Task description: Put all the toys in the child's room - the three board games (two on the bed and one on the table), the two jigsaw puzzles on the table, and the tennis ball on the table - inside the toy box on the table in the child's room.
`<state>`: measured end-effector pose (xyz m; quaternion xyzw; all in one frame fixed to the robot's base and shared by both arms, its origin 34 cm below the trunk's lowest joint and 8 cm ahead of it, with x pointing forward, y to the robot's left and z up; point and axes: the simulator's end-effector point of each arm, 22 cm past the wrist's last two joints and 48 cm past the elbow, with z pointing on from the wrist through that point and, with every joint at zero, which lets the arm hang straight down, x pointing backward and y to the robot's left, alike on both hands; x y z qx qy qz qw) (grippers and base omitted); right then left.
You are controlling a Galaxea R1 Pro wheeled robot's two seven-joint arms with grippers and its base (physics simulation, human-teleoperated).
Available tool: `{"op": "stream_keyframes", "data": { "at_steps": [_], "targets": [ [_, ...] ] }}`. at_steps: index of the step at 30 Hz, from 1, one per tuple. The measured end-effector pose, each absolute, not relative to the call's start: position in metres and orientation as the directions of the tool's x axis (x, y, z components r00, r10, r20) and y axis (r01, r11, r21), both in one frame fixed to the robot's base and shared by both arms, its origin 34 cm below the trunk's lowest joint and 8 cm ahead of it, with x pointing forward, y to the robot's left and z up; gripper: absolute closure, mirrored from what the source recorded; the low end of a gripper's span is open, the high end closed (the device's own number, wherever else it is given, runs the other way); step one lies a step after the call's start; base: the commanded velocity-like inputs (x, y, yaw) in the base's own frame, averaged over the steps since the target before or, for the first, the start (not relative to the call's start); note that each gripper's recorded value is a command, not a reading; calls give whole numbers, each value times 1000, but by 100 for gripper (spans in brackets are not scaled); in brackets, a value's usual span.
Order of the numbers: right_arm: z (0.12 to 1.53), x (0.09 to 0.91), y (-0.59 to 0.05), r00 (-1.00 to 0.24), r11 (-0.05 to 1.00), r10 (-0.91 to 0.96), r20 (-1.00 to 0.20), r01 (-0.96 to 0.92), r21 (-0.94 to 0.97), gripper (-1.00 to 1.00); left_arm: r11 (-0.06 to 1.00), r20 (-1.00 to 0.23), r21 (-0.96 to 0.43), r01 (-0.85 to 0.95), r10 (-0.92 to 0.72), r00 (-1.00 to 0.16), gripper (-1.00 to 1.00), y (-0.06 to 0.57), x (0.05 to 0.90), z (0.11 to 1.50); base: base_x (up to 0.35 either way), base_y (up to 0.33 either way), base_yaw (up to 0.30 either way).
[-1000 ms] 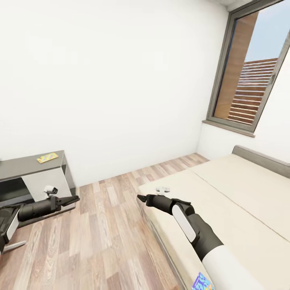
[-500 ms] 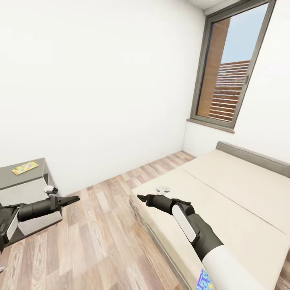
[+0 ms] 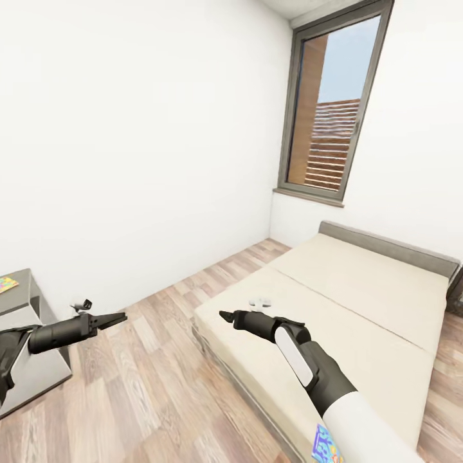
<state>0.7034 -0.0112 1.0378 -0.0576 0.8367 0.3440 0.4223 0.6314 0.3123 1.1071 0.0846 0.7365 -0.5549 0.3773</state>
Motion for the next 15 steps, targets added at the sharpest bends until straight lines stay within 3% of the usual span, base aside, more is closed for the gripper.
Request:
{"op": "stream_keyframes", "data": {
  "at_steps": [15],
  "targets": [
    [1038, 703, -11, -637, 757, 194, -746, -387, 527, -100, 380, -653, -750, 542, -293, -698, -100, 318, 631, 1108, 89, 137, -279]
  ]
}}
